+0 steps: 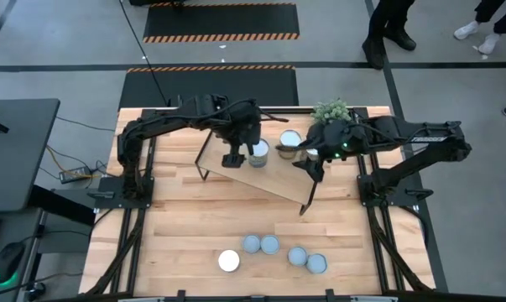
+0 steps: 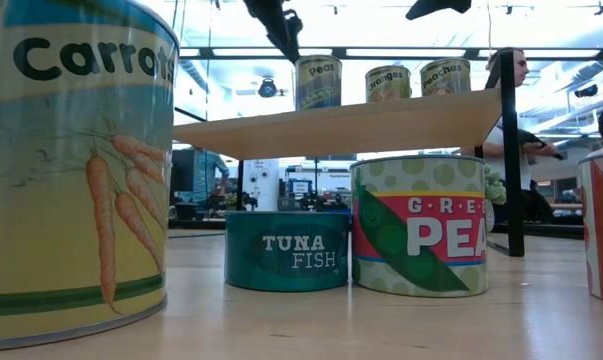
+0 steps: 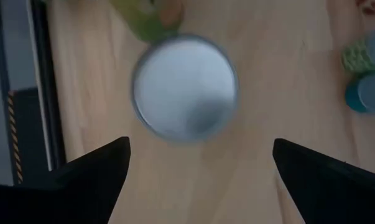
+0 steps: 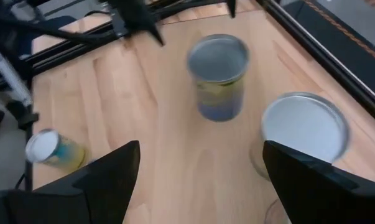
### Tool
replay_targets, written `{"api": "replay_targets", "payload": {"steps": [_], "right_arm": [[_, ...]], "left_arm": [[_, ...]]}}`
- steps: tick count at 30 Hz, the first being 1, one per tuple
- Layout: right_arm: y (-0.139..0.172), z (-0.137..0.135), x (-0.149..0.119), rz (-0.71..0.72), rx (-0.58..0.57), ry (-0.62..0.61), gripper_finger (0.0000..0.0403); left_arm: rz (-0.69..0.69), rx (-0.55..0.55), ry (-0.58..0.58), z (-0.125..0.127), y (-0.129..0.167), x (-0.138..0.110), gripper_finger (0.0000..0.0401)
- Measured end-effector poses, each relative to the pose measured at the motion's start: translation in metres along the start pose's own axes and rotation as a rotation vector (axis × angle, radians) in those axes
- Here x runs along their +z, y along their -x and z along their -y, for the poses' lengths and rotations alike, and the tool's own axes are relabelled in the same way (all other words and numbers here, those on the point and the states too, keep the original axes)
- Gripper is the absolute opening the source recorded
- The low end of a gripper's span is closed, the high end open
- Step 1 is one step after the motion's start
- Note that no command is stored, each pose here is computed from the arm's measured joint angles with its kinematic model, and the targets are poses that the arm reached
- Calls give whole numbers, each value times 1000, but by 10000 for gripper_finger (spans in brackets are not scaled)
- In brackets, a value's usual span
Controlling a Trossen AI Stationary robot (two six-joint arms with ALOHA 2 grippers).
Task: Pick and place cans onto a shelf
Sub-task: Put the canned peas on the shelf
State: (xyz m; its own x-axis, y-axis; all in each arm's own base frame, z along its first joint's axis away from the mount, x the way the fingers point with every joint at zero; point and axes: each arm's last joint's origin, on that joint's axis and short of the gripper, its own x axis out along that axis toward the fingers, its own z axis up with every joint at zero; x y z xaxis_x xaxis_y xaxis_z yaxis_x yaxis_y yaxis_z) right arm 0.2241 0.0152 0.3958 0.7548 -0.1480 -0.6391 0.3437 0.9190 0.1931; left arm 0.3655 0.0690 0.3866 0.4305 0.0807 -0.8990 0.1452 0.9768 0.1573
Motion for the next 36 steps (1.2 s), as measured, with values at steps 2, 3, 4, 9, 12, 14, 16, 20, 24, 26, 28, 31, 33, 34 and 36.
{"api": "replay_targets", "payload": {"steps": [2, 3, 4, 9, 12, 14, 16, 20, 24, 26, 28, 31, 33, 34, 36], "right_arm": [[2, -7, -3, 8, -4, 41, 347], [2, -10, -4, 16, -15, 62, 347], [2, -13, -6, 22, -27, 84, 347], [2, -23, -10, 63, -67, 149, 347], [4, -24, -14, 63, -101, 155, 347], [6, -25, -16, 69, -112, 155, 347], [9, -27, -20, 52, -111, 155, 347], [17, -29, -24, 50, -85, 143, 347], [19, -31, -25, 58, -86, 136, 347], [19, -32, -25, 67, -92, 133, 347], [19, -33, -24, 82, -86, 125, 347], [19, -34, -23, 95, -79, 118, 347], [19, -34, -23, 98, -78, 111, 347], [19, -34, -22, 100, -76, 108, 347], [19, -35, -21, 110, -70, 102, 347]], "left_arm": [[-17, -7, 16, 1, 2, -2, 400], [-23, -9, 23, 1, 2, -3, 400], [-34, -15, 34, 2, 3, -4, 398], [-50, -83, 98, 5, 4, -8, 374], [-99, -132, 130, 8, -1, -13, 352], [-146, -171, 153, 11, -6, -18, 336], [-177, -198, 166, 14, -7, -25, 318], [-134, -209, 169, 21, 5, -39, 278], [30, -161, 203, 29, 14, -47, 244], [87, -145, 233, 33, 12, -51, 231], [140, -136, 267, 38, 6, -54, 220], [199, -126, 332, 44, -8, -57, 204], [198, -103, 351, 50, -19, -58, 195], [184, -77, 364, 52, -25, -59, 191], [174, -35, 384, 58, -36, -61, 185]]}}
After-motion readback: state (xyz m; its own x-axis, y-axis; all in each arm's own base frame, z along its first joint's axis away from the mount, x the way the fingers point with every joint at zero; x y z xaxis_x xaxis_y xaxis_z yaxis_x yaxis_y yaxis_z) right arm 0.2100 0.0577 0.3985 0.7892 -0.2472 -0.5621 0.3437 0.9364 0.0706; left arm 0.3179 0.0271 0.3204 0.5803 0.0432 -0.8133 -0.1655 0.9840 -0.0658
